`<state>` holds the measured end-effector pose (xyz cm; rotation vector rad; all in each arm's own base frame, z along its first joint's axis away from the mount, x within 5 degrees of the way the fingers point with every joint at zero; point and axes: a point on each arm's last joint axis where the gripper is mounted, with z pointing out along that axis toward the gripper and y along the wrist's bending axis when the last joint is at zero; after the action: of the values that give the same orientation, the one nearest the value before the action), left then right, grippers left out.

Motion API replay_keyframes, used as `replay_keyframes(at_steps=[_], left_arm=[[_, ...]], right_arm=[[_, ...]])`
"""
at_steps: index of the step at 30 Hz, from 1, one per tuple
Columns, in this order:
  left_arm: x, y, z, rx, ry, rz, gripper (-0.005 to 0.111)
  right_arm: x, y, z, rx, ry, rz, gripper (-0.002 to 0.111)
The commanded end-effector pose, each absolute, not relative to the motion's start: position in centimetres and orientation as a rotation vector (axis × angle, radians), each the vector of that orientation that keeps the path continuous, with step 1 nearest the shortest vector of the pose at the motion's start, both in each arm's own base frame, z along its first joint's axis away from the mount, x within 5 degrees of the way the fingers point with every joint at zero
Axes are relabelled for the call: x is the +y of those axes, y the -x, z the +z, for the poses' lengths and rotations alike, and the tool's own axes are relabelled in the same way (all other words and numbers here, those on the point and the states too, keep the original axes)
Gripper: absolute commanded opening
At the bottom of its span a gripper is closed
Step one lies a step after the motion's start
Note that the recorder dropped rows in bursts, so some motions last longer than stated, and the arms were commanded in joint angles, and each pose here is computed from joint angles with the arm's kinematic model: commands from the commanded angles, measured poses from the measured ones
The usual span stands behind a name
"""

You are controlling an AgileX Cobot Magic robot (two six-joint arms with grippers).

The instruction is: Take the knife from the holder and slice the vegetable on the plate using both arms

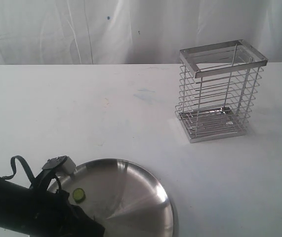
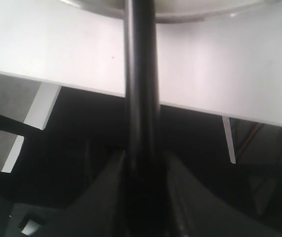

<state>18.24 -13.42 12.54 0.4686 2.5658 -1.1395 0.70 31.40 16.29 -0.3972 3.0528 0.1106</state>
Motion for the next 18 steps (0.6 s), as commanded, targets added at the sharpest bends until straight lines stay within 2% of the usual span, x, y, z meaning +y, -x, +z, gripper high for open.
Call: replay_keyframes(at_steps=[1, 18], left_arm=[[-13.5, -18.1, 11.5, 2.600, -0.455, -1.146, 0.000], [-13.4, -18.5, 10.7, 2.593, -0.431, -1.111, 0.000]], right_arm=[[31.3, -0.8, 16.5, 3.036, 0.419, 0.113, 0.000], [28.9, -0.3, 14.2, 3.108, 0.361, -0.007, 0.000]])
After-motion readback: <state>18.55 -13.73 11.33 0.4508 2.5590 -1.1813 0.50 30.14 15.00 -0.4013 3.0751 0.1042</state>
